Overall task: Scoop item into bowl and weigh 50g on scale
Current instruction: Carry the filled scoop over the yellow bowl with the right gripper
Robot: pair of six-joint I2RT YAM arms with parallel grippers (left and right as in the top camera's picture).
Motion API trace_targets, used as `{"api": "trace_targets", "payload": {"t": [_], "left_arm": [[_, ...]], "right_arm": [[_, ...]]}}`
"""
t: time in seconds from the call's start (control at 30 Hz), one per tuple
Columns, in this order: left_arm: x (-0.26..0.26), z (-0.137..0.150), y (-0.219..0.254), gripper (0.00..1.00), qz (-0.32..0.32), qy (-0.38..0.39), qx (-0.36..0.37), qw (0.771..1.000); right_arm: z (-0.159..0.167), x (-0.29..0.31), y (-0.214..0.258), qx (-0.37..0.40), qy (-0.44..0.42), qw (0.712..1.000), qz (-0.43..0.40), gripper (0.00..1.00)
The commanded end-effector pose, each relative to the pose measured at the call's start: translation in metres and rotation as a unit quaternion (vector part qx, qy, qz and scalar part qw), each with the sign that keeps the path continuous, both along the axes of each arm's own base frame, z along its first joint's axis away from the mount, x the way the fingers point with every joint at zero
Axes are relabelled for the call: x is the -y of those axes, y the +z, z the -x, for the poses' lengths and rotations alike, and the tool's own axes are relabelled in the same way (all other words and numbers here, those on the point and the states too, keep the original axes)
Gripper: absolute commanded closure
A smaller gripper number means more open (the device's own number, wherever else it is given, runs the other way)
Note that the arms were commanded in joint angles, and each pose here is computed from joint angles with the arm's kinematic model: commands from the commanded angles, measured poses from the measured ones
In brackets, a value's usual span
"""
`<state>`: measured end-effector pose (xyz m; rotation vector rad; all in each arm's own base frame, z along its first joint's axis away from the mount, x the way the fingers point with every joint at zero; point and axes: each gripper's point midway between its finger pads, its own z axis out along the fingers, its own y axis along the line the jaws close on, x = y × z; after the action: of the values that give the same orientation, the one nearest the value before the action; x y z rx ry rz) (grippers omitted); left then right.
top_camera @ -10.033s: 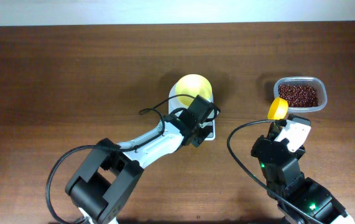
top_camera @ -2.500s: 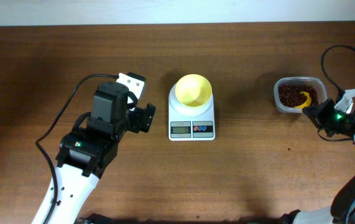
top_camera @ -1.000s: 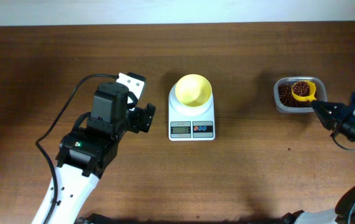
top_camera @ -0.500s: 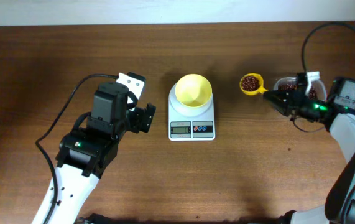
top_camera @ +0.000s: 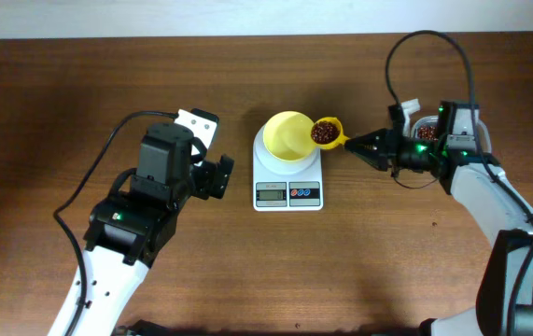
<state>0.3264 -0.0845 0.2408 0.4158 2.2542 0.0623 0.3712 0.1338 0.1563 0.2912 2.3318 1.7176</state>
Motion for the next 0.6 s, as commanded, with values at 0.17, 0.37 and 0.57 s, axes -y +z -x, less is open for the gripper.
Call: {"api": "trace_targets", "payload": {"t": [0.17, 0.37, 0.57], "left_arm": [[-0.002, -0.002, 0.004, 0.01, -0.003, 0.002, 0.006, 1.0], [-0.002, -0.002, 0.004, 0.01, -0.003, 0.002, 0.006, 1.0], [-0.002, -0.002, 0.004, 0.01, -0.003, 0.002, 0.006, 1.0]], "right_arm": [[-0.009, -0.033, -0.012, 0.044, 0.009, 0.997, 0.061, 0.96], [-0.017, -0.038, -0.008, 0.105, 0.013, 0.991, 0.084, 0.96], [-0.019, -0.04, -0.006, 0.141, 0.024, 0.985, 0.093, 0.96]]}}
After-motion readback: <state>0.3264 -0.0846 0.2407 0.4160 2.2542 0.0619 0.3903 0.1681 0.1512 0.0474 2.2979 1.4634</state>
